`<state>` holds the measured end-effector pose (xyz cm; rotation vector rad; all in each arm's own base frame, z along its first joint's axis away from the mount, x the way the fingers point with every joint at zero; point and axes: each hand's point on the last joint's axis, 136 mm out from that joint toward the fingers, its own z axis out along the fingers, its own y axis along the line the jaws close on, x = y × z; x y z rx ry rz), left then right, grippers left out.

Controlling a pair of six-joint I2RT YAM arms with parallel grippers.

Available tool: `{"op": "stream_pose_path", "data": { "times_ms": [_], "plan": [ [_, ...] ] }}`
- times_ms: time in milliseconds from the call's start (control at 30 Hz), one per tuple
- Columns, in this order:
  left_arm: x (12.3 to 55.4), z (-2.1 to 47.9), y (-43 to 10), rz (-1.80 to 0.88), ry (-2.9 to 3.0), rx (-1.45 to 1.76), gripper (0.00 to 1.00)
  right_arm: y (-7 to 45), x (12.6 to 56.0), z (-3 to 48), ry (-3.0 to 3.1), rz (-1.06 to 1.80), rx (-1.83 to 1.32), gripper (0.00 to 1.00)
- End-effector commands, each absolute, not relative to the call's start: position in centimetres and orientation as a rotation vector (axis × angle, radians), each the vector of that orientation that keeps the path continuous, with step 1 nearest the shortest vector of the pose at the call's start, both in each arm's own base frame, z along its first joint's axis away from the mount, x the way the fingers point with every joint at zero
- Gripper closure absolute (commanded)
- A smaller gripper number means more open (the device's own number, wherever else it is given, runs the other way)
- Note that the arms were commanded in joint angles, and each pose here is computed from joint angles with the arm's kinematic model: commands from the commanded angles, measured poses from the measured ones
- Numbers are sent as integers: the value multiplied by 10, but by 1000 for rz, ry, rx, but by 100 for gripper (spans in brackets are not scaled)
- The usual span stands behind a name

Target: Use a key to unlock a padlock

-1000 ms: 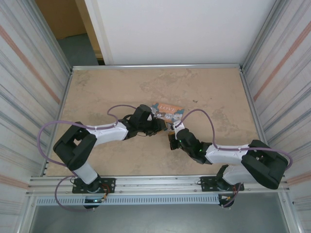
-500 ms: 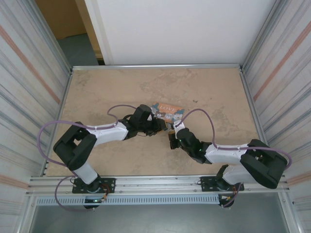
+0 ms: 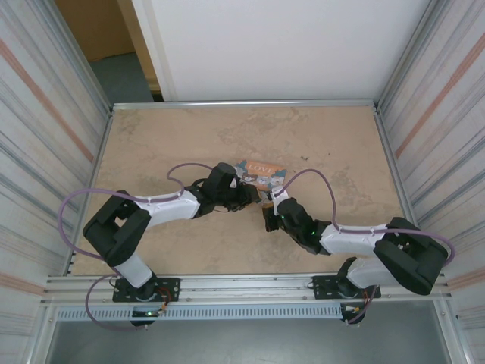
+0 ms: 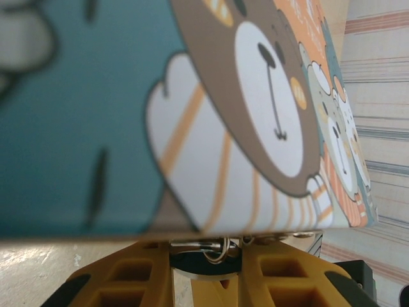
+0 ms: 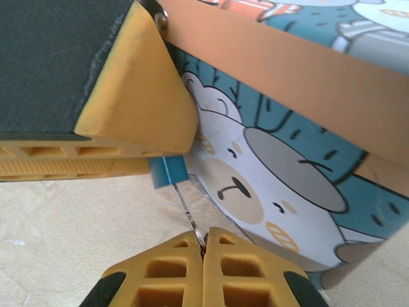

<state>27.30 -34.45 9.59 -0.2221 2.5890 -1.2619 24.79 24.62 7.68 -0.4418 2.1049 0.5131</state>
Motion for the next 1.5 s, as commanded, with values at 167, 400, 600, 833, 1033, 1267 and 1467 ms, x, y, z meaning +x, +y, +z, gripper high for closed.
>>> {"op": "stream_pose_path", "data": {
  "times_ms": [167, 400, 600, 833, 1033, 1267, 1467],
  "plan": [
    [259, 106, -362, -1341, 2607, -176, 98, 274, 264, 141, 1881, 686, -463, 100],
    [256, 110, -366, -1347, 2611, -157, 98, 279, 273, 150, 1847, 731, -471, 100],
    [252, 110, -367, -1346, 2618, -148, 98, 288, 281, 164, 1808, 782, -492, 100],
    [249, 111, -370, -1356, 2619, -139, 98, 300, 291, 183, 1761, 812, -517, 100],
    [247, 111, -371, -1362, 2626, -130, 98, 307, 299, 197, 1725, 843, -525, 100],
    [246, 105, -371, -1371, 2629, -145, 98, 312, 302, 199, 1727, 854, -538, 100],
    [246, 91, -372, -1388, 2641, -174, 98, 305, 301, 159, 1835, 825, -526, 100]
  ]
}}
